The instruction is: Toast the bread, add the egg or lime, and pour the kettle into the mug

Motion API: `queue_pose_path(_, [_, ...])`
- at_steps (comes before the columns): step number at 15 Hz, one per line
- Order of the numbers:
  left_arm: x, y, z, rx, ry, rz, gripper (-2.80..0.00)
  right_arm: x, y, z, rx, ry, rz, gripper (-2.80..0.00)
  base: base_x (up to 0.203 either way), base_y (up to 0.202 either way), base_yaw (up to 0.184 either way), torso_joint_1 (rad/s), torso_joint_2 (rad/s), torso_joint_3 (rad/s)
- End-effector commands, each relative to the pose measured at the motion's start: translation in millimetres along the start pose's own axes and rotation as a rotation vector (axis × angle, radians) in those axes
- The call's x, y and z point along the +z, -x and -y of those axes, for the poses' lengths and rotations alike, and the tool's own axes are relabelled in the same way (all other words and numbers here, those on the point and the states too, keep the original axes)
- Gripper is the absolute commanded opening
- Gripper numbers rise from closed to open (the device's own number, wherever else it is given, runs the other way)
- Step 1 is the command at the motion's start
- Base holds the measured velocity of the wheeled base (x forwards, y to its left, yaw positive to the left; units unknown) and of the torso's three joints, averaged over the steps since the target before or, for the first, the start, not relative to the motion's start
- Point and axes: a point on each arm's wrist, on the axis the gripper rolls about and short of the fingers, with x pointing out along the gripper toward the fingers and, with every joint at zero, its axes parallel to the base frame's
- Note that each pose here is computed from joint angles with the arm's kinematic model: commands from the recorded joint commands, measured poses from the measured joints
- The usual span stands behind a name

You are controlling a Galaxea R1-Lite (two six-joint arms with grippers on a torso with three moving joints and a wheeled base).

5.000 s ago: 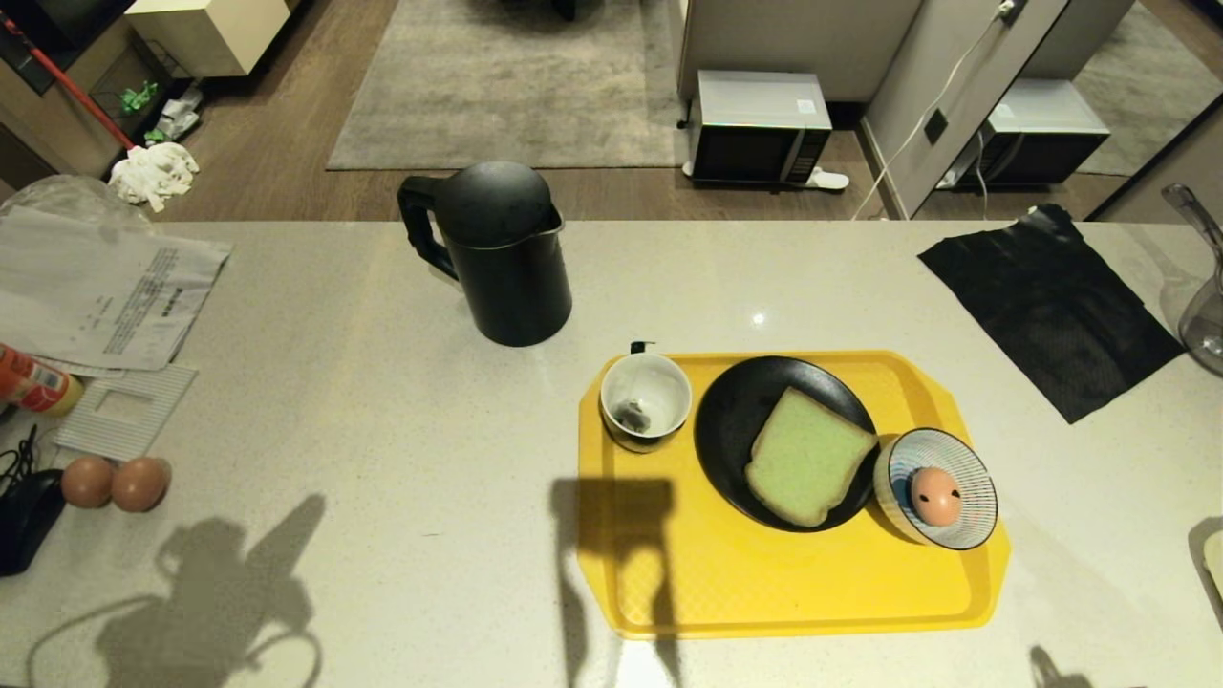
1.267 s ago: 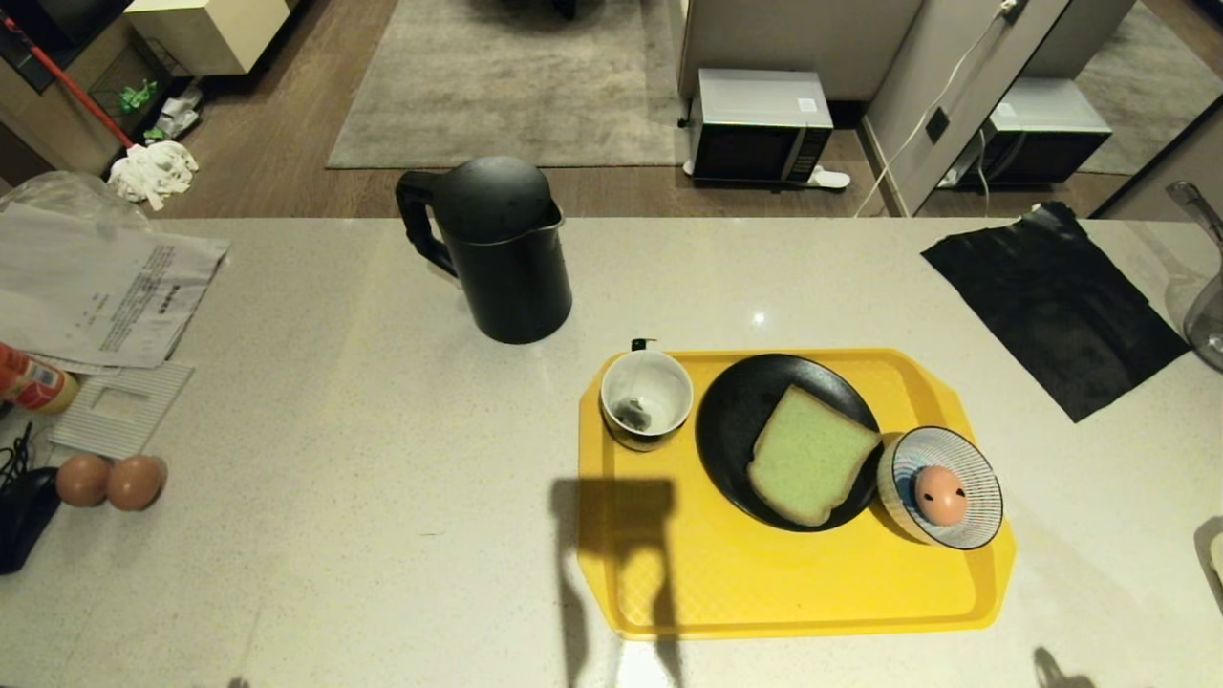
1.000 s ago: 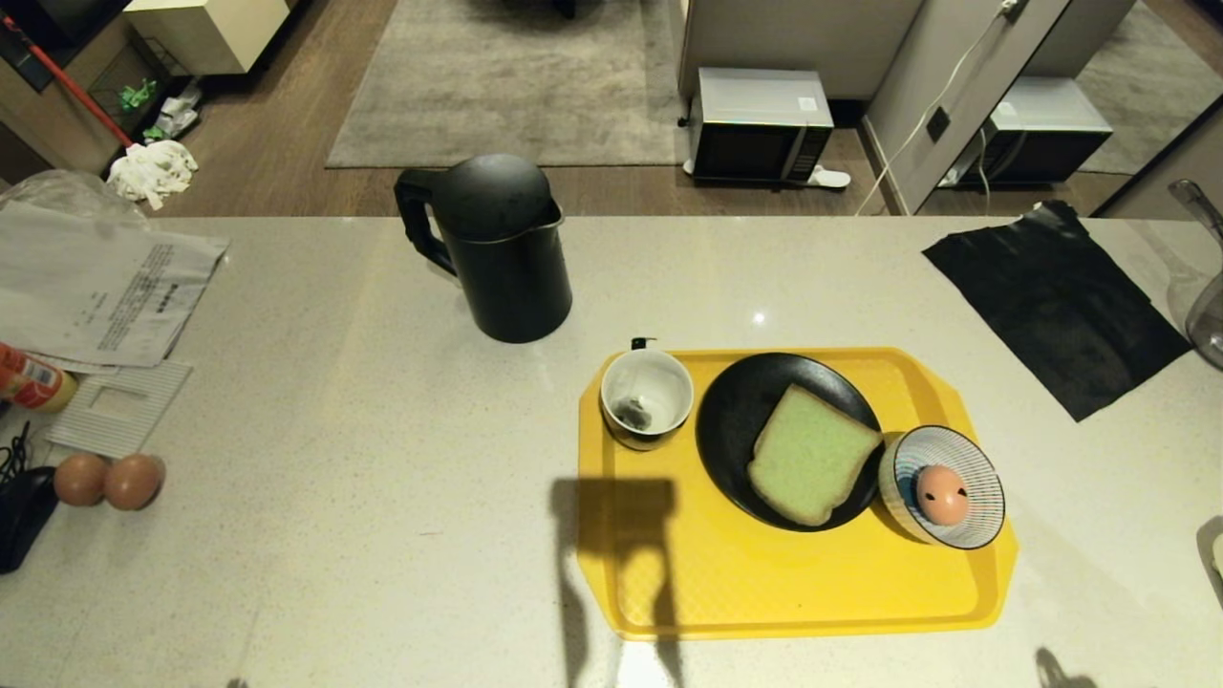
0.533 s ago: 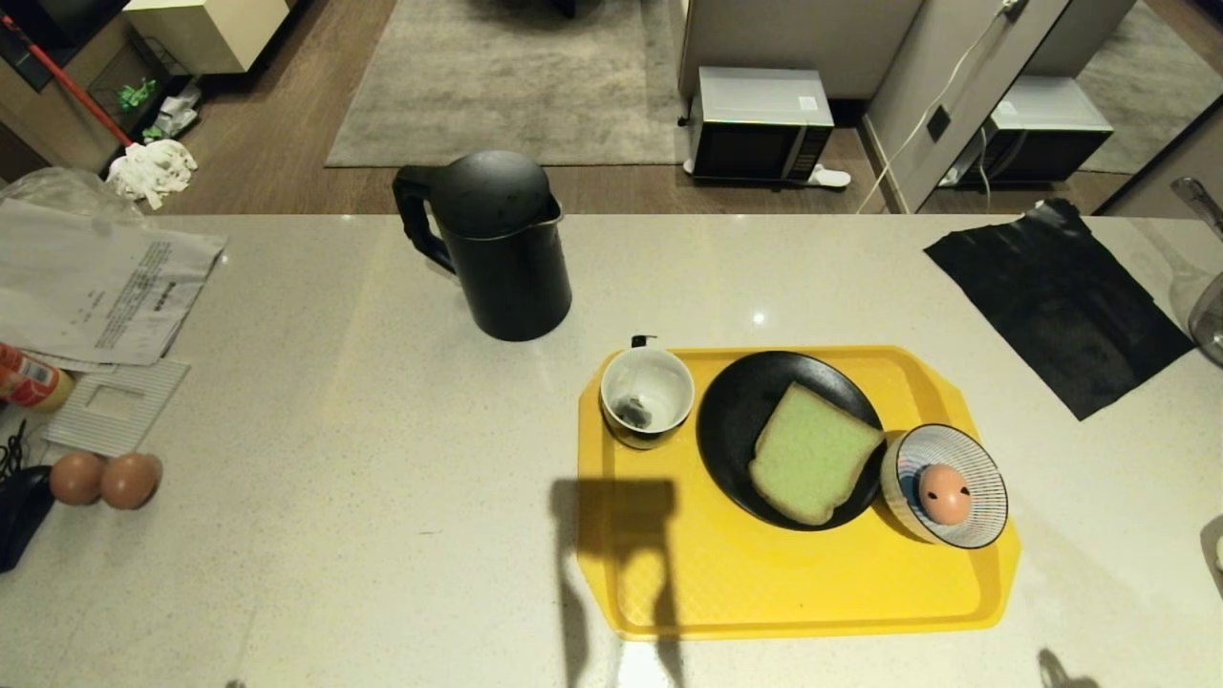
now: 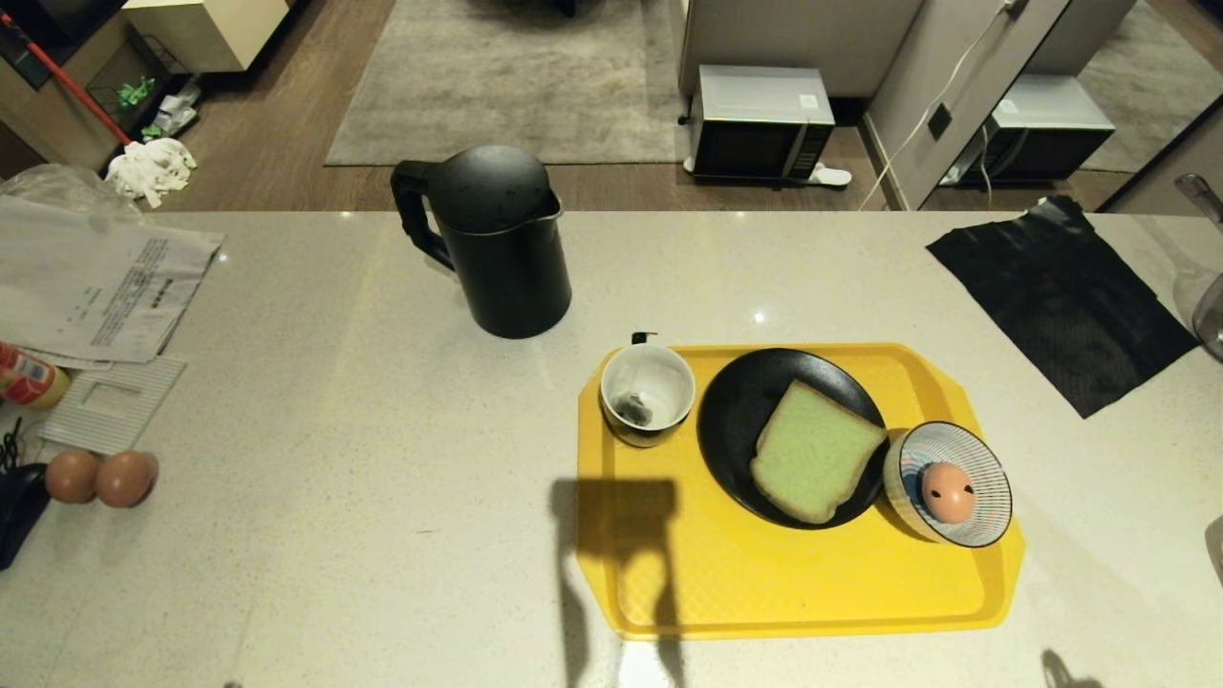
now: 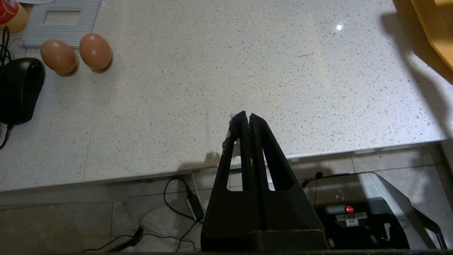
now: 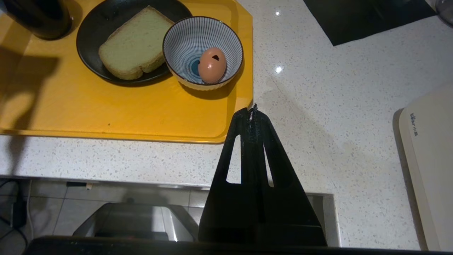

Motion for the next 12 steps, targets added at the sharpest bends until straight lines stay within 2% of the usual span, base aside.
queue_pose_path(1, [0.0,0.0,0.0,0.000,-0.001,0.000,-2.80,-7.3,-1.5,0.1,-0.002,-0.014,-0.025,-2.80,0.000,0.000,0.000,-0.056,0.10,0.037])
queue_pose_path(3, [0.0,0.0,0.0,0.000,-0.002,0.000,-2.80,-7.3,-1.5,0.2,-0.006,-0.034,-0.025,-2.80,0.000,0.000,0.000,-0.064,0.12,0.066])
queue_pose_path(12, [-0.2,0.0,0.1,0.001,-0.001,-0.001,-2.80,-7.1,-1.6,0.1,-0.007,-0.034,-0.025,-2.80,0.000,0.000,0.000,-0.057,0.12,0.060])
